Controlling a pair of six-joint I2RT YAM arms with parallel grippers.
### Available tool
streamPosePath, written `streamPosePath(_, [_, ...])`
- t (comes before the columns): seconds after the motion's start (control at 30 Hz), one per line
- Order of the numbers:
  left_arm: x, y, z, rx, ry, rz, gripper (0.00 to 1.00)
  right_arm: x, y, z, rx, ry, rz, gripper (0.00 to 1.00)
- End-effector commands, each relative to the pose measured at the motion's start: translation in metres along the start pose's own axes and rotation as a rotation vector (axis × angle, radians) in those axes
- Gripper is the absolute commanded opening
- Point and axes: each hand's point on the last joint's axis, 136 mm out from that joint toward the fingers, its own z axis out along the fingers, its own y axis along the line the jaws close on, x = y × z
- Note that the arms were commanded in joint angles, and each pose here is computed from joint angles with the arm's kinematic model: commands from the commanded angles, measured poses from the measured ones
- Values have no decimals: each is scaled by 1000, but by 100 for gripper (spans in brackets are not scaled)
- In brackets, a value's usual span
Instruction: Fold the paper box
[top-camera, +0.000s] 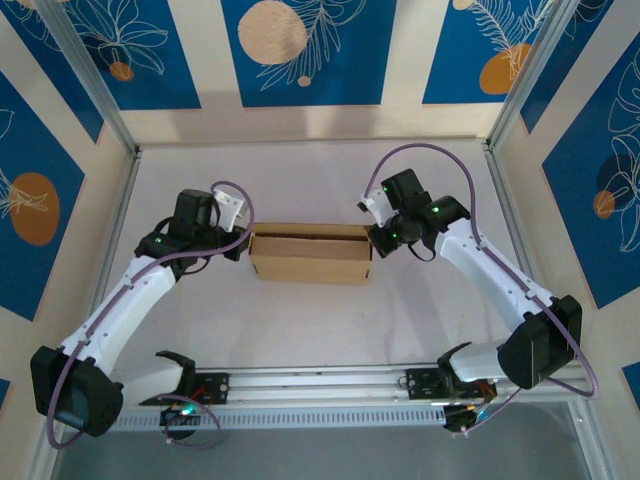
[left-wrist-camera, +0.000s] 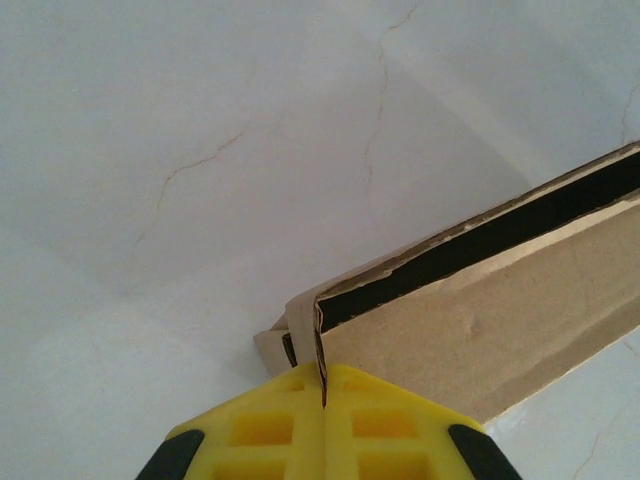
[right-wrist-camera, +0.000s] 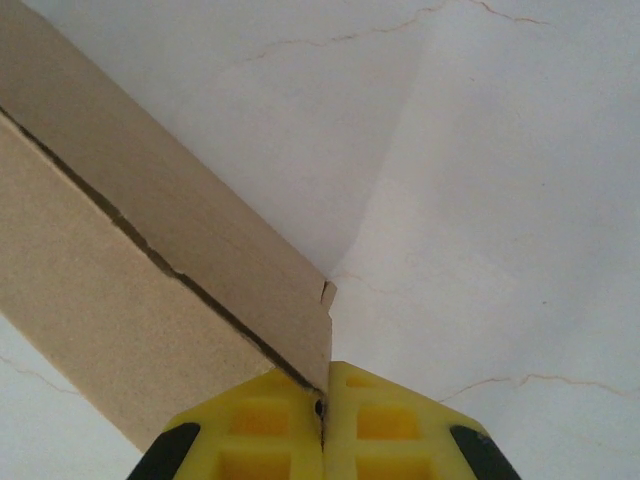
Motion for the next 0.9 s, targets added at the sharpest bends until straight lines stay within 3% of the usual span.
streamPosePath(0.0, [-5,-22,-1,116,-32,-19,0,-22,15,-7,-52,-56,65,0])
streamPosePath(0.47, [-5,-22,-5,100,-78,-78,0,-25,9,-7,39,-15,309,0])
streamPosePath(0.67, [-5,-23,-6,96,-85,-91,0,-25,19,-4,-21,-1,361,0])
streamPosePath(0.87, [-8,-27,-9,106,-98,-105,0,-34,20,-10,-51,-77,476,0])
